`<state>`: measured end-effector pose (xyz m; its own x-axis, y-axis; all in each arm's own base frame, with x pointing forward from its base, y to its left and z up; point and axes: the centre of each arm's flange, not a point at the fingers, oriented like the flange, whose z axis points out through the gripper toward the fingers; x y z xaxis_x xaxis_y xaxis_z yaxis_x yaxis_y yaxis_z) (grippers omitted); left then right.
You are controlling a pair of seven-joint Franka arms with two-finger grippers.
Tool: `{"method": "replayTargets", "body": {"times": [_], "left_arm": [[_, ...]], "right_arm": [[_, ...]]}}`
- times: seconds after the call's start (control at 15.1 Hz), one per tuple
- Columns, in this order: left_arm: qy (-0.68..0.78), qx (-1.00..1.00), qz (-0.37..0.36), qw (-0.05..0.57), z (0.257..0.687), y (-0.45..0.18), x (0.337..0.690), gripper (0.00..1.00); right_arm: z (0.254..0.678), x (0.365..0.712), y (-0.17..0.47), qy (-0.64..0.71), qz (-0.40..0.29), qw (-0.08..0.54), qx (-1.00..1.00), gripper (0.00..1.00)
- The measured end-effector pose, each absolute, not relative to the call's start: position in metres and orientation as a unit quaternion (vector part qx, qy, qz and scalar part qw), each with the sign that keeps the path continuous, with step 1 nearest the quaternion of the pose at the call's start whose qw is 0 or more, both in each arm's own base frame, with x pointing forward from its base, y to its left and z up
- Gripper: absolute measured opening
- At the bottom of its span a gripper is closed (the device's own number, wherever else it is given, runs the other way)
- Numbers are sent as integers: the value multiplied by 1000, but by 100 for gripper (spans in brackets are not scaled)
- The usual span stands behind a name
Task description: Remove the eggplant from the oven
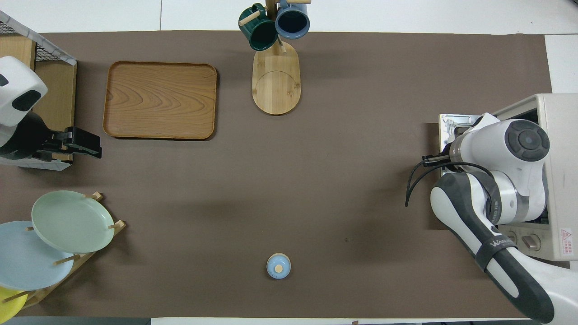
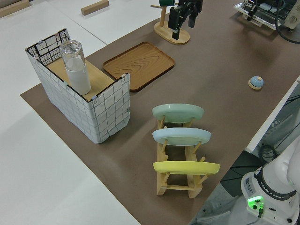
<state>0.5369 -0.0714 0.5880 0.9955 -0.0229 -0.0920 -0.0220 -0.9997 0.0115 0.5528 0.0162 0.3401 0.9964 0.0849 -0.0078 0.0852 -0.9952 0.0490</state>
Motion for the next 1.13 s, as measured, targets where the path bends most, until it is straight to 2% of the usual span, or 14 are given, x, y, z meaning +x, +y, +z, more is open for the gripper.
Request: {"method": "replayTargets", "body": {"times": [0.53,0.8,0.99,1.06,1.13], "left_arm": [[-11,999,-46,5,588,-71,537,100],[-11,999,-46,5,588,-71,537,100],[-11,999,-46,5,588,-71,537,100],[-11,999,-46,5,588,-71,537,100],[-11,999,-46,5,588,-71,537,100]], "right_arm": [[345,555,17,41,-7,24,999,1],[374,568,28,50,-8,25,998,1],[379,570,30,51,-8,25,998,1],[378,569,30,51,-12,25,998,1],[377,568,29,50,-16,25,998,7]]}}
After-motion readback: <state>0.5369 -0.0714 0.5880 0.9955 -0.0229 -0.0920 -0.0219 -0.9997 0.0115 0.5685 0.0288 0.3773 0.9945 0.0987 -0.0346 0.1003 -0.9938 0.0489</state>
